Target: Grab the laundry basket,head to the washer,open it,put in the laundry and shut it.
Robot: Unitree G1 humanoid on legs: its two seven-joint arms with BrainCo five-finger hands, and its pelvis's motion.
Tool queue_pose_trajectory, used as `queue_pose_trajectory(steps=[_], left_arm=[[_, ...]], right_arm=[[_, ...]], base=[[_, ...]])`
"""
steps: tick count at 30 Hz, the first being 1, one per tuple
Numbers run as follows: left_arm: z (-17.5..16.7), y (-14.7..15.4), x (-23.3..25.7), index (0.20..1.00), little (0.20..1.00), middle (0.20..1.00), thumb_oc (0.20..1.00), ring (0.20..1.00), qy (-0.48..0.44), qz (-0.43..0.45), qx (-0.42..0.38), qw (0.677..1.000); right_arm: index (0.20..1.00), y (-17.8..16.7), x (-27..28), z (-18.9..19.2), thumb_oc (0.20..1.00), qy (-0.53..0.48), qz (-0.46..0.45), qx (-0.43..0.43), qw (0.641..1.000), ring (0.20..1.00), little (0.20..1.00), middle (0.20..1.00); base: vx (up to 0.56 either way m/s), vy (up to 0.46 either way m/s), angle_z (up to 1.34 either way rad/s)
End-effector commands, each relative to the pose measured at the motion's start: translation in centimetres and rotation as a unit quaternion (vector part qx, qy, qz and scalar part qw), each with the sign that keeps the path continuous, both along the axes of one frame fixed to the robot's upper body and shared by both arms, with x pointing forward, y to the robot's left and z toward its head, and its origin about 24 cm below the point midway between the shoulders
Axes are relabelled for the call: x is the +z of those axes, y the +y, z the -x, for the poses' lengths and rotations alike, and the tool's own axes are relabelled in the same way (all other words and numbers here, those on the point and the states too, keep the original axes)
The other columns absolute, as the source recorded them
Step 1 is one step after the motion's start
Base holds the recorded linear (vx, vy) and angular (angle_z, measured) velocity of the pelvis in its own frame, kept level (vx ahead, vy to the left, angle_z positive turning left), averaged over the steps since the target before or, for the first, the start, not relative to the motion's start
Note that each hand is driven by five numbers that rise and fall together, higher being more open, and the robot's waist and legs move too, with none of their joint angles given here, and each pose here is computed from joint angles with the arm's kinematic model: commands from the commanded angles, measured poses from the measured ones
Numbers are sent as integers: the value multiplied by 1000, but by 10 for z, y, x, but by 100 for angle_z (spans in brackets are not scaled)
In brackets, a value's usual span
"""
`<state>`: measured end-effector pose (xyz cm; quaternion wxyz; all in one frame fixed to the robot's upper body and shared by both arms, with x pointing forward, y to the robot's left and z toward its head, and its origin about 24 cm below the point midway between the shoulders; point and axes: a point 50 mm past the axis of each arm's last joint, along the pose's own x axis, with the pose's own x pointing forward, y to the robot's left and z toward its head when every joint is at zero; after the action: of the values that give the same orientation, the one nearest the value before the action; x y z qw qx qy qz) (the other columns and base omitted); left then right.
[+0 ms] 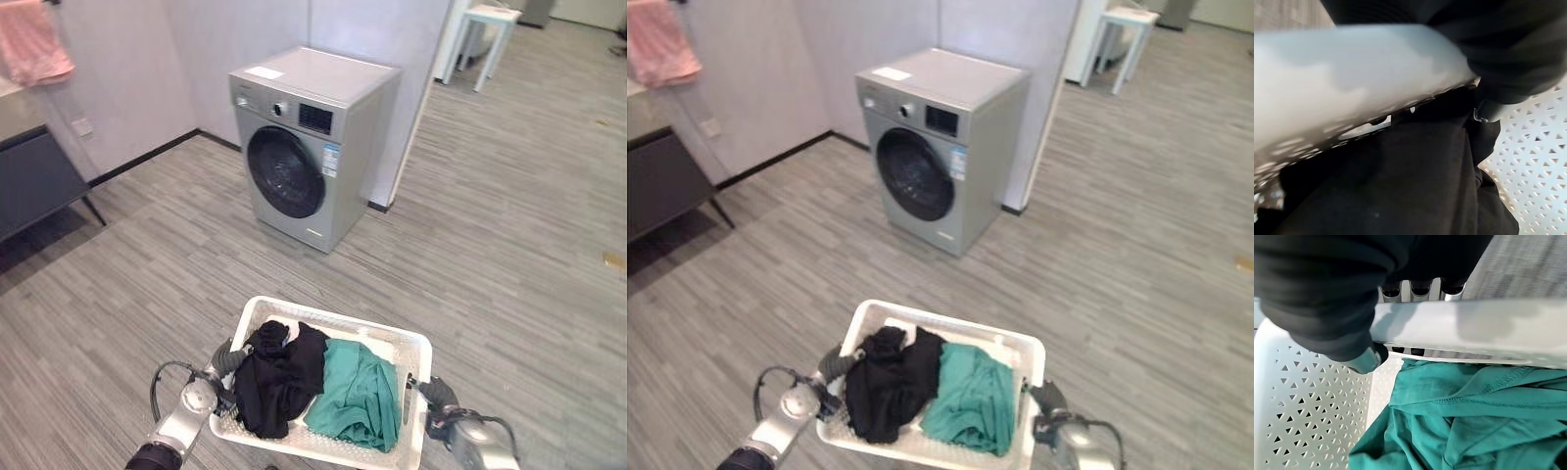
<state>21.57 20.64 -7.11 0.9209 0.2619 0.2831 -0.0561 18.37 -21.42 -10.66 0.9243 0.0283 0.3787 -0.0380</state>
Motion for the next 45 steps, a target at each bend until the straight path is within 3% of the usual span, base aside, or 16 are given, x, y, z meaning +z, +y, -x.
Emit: queue_pose_trajectory(steps=[1, 8, 13, 24, 27, 38, 45], left_arm=[[-28, -3, 26, 200, 200, 200, 200, 200, -82, 16, 14, 996], [-32, -5, 31, 200, 200, 200, 200, 200, -93, 25, 11, 995], [-54, -13, 56, 200, 200, 200, 200, 200, -147, 29, -7, 989], [-60, -18, 70, 200, 200, 200, 200, 200, -170, 31, -30, 984], [-50, -8, 58, 200, 200, 200, 200, 200, -140, 20, -19, 990], [-55, -36, 53, 200, 200, 200, 200, 200, -133, 36, -58, 989], [-51, -27, 53, 200, 200, 200, 200, 200, -135, 45, -35, 989]], right_arm=[[200, 3, -11, 20, 200, 31, -6, 25, 999, 200, 200, 200], [200, 1, 10, 1, 200, -30, 7, 30, 999, 200, 200, 200], [200, -14, 31, -21, 200, -84, 34, 9, 996, 200, 200, 200], [200, -24, 42, -24, 200, -105, 42, -14, 993, 200, 200, 200], [200, -19, 41, -24, 200, -113, 15, -15, 993, 200, 200, 200], [200, -34, 31, 4, 200, -91, -3, -61, 994, 200, 200, 200], [200, -36, 34, -3, 200, -95, 12, -56, 994, 200, 200, 200]], base=[[33, 5, 7], [4, 0, 17], [-116, 48, 36], [132, 256, 27], [524, 333, -2], [469, -122, 60], [247, -144, -28]])
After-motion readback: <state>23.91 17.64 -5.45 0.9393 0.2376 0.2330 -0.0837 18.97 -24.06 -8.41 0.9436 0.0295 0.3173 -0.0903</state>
